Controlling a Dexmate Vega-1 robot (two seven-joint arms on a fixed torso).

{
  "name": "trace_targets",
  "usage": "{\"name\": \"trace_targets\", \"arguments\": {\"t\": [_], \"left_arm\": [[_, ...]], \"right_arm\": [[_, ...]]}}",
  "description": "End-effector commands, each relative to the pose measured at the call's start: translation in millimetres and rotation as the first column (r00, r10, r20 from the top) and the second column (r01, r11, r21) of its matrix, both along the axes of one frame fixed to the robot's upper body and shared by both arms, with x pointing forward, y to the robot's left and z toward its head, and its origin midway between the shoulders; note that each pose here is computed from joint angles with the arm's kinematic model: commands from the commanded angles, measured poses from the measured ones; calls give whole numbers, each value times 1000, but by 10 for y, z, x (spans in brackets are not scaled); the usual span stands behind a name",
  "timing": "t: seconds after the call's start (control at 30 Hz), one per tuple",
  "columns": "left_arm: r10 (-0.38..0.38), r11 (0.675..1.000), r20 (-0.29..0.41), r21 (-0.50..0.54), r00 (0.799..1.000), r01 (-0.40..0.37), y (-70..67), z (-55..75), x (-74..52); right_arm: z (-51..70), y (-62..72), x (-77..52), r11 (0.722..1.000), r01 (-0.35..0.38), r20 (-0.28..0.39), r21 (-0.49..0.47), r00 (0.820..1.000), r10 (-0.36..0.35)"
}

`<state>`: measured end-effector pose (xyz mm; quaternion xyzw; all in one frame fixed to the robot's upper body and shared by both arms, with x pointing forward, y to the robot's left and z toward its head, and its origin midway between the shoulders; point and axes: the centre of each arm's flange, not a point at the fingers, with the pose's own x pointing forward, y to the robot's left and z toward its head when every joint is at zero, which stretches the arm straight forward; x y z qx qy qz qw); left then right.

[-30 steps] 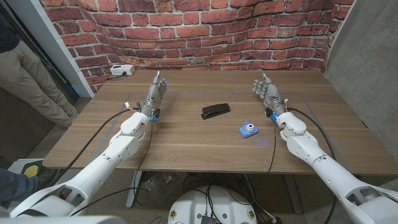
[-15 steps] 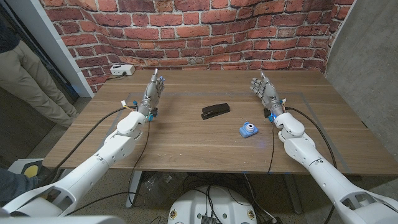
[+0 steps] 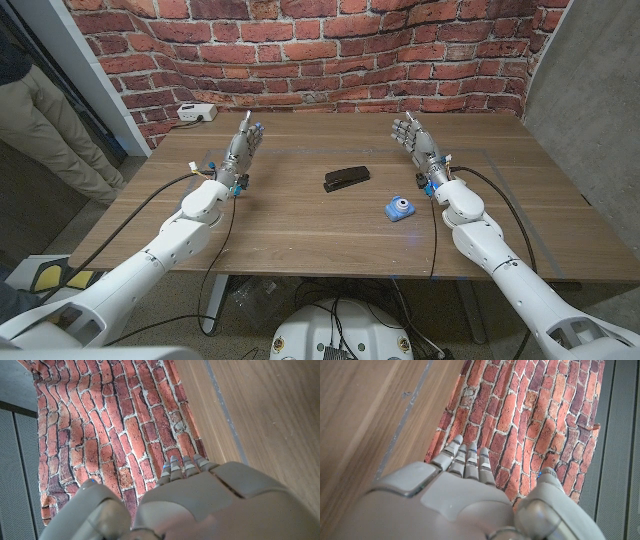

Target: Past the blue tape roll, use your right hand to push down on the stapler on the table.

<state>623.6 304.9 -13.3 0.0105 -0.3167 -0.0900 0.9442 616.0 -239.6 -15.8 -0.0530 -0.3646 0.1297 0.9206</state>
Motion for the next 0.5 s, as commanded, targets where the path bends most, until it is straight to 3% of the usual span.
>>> {"name": "trace_targets", "arguments": {"t": [0.03, 0.5], "left_arm": [[-2, 1000, 13, 0, 1000, 2, 32, -18, -14], [-20, 1000, 16, 1, 1000, 20, -25, -15, 16]], "right_arm": [[51, 224, -233, 992, 35, 71, -123, 997, -27], [116, 383, -397, 980, 44, 149, -196, 989, -15]]}}
